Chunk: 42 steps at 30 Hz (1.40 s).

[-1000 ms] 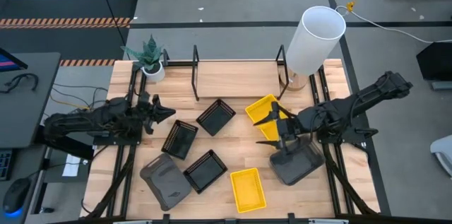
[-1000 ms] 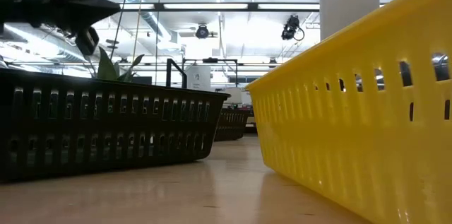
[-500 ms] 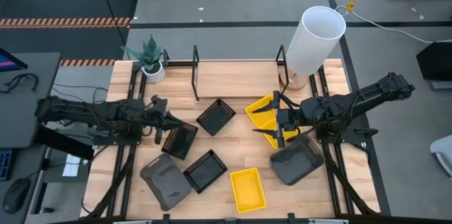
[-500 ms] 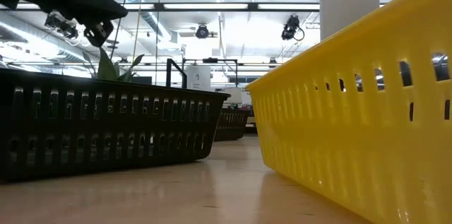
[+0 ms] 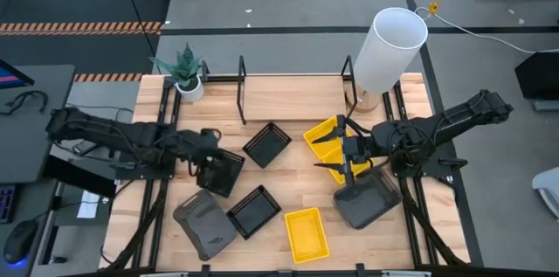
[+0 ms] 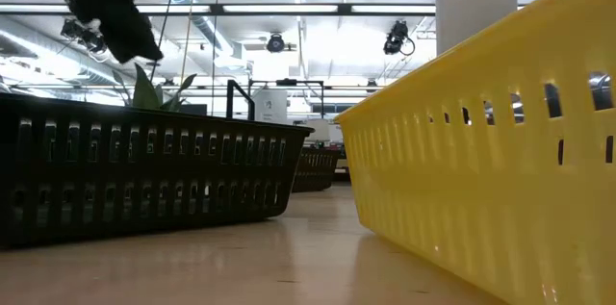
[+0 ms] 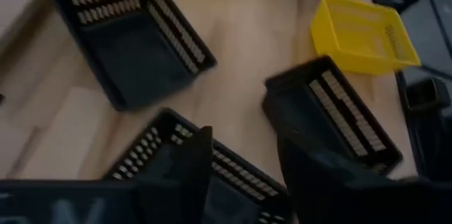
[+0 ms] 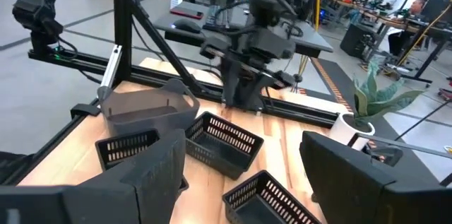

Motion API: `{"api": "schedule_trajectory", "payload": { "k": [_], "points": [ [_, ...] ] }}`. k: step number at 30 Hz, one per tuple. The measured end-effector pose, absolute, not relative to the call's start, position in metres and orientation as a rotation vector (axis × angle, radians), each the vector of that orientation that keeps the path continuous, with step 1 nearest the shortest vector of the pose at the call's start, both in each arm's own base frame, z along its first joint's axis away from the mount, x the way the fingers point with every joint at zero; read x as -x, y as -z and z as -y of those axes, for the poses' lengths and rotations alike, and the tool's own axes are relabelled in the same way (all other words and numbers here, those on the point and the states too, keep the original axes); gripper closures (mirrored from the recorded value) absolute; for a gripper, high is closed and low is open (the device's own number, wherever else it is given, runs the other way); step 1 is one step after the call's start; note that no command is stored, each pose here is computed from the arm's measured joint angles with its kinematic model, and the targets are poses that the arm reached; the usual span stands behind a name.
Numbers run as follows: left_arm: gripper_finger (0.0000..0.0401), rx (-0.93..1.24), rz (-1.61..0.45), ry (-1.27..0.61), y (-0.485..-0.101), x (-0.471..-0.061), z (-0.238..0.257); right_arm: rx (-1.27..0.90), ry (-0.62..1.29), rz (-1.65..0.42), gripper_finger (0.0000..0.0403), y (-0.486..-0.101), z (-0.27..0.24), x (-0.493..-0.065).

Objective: Stack baskets on shelf by color
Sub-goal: Stack the left black transparent bin on the stacked black transparent bins

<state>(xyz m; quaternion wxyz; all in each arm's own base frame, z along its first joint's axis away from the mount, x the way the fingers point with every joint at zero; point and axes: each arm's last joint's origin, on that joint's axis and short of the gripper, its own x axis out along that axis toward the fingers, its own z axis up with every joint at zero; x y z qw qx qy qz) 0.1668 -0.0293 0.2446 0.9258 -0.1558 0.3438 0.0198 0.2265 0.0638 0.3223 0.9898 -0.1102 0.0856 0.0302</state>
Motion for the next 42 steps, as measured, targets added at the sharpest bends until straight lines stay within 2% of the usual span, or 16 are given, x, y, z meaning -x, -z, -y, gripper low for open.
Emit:
{"api": "schedule_trajectory", "payload": {
  "k": [8, 14, 24, 28, 32, 42],
  "points": [
    [0.0233, 0.342, -0.780, 0.026, -0.258, -0.187, 0.067, 0.211, -0.060, -0.177, 0.0119, -0.322, -0.064, -0.226],
    [0.0246, 0.326, -0.948, 0.072, -0.263, -0.198, 0.100, 0.182, -0.058, -0.179, 0.0119, -0.322, -0.064, -0.226],
    [0.0279, 0.550, -1.119, 0.079, -0.277, -0.203, 0.155, 0.171, -0.069, -0.187, 0.0119, -0.321, -0.067, -0.225],
    [0.0282, 0.622, -1.151, 0.007, -0.268, -0.201, 0.170, 0.176, -0.090, -0.180, 0.0119, -0.321, -0.071, -0.224],
    [0.0282, 0.781, -1.181, -0.112, -0.261, -0.202, 0.177, 0.179, -0.109, -0.176, 0.0119, -0.322, -0.075, -0.223],
    [0.0282, 1.047, -1.129, -0.344, -0.253, -0.205, 0.183, 0.161, -0.155, -0.165, 0.0119, -0.322, -0.086, -0.219]
  ]
}}
